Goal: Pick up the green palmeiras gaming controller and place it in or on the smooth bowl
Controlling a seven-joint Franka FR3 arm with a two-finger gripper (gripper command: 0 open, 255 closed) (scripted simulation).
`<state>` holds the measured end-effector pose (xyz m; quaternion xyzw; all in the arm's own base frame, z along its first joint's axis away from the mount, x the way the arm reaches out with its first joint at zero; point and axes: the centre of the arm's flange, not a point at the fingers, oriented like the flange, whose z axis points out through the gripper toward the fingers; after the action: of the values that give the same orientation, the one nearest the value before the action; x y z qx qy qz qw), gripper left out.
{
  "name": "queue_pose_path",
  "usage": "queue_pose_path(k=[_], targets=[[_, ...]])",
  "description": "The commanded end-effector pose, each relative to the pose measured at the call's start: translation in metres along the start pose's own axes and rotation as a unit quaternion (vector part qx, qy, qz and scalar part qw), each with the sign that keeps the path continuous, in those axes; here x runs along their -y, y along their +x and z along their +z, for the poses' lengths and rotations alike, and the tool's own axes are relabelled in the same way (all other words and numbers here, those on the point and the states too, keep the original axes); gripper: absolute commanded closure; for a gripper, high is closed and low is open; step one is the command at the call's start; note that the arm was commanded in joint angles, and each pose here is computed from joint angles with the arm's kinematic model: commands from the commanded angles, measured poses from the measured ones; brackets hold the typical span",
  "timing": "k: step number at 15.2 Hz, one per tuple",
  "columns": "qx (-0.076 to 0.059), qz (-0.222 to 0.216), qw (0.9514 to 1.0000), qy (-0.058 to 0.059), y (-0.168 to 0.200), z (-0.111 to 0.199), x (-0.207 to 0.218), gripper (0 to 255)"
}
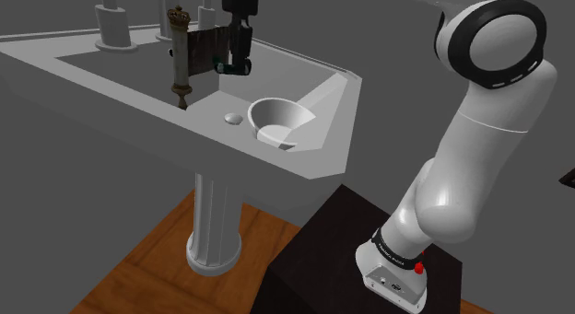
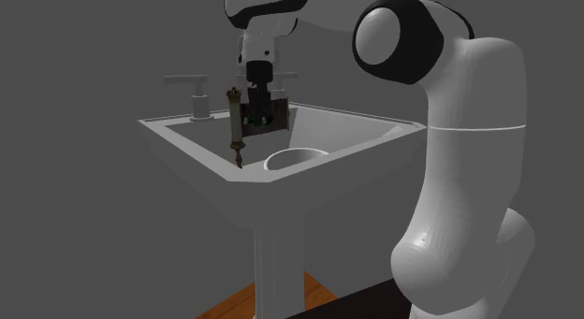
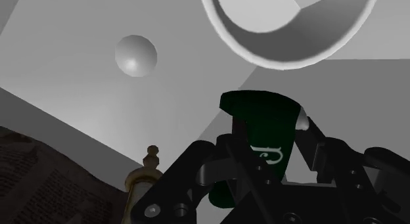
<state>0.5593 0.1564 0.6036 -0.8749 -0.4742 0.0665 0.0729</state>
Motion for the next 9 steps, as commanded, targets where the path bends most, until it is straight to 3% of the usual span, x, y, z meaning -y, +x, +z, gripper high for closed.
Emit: queue_pose_path(k=[1, 9], targets=[[0.0, 0.0, 1.0, 0.0, -0.018, 0.0, 0.009, 255], [0.0, 0.0, 1.0, 0.0, -0.114, 0.009, 0.052, 255]])
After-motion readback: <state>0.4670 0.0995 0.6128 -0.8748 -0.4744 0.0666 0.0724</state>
